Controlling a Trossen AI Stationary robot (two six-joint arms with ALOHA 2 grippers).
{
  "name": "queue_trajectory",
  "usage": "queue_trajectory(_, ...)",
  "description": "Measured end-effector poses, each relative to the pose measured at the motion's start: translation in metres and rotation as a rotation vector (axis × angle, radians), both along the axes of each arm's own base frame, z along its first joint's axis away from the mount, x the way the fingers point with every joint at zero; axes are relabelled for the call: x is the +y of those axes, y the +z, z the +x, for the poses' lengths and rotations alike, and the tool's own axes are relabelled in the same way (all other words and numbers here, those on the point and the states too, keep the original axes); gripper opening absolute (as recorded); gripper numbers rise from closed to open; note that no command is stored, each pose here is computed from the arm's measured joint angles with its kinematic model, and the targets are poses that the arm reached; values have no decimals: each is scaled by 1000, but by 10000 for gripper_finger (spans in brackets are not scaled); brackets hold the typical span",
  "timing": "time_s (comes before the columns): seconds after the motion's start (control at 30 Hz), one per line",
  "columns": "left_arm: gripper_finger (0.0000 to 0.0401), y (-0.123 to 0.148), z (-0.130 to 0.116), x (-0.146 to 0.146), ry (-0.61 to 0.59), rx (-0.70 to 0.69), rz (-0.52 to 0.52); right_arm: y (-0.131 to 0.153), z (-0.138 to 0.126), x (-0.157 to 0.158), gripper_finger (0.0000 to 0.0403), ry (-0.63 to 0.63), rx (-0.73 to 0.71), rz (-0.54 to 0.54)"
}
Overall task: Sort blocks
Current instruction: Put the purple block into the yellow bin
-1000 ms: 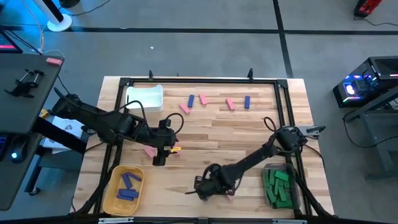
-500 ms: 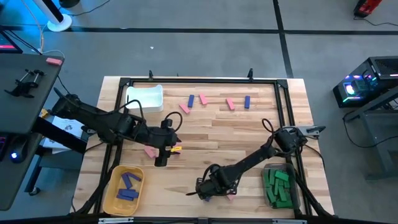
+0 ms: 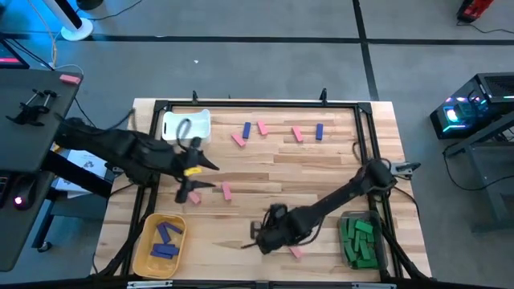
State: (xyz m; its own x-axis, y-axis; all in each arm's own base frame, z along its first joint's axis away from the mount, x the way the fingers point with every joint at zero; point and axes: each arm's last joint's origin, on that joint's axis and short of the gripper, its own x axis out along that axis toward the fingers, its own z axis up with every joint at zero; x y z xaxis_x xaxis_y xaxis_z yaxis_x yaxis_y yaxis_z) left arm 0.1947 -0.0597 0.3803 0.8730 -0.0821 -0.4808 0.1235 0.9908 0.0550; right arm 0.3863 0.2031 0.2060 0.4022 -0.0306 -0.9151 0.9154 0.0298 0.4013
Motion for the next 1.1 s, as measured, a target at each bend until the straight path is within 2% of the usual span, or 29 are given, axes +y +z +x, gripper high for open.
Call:
queue_trajectory(0.13, 216, 8, -13, 5, 11, -48, 21, 46, 3, -26, 6, -59, -247, -247)
queue_trajectory(0.23, 216, 8, -12, 5, 23, -46, 13, 80, 3, -49, 3, -113, -380, -394)
queue_trajectory(0.3, 216, 1, -6, 3, 23, -35, 15, 96, 2, -65, 4, -114, -411, -477)
queue_trajectory(0.4, 216, -18, 4, -3, 15, 16, 28, 120, 2, -90, 3, -52, -431, -586)
queue_trajectory(0.53, 216, -27, 16, -10, 40, -14, -33, 152, 0, -118, 3, 116, -483, -661)
queue_trajectory(0.7, 216, -12, 32, -9, 263, -236, -110, 180, -9, -136, 2, 301, -560, -722)
queue_trajectory(0.77, 216, -8, 36, -8, 346, -302, -95, 190, -16, -142, 2, 321, -568, -756)
queue_trajectory(0.87, 216, -12, 42, -10, 443, -315, -63, 199, -23, -151, 2, 322, -551, -825)
queue_trajectory(0.97, 216, -20, 49, -14, 562, -316, -106, 204, -27, -157, 2, 290, -526, -883)
queue_trajectory(1.03, 216, -22, 55, -17, 604, -321, -132, 206, -27, -158, 2, 265, -526, -916)
queue_trajectory(1.1, 216, -23, 63, -21, 634, -321, -116, 206, -24, -158, 2, 263, -524, -941)
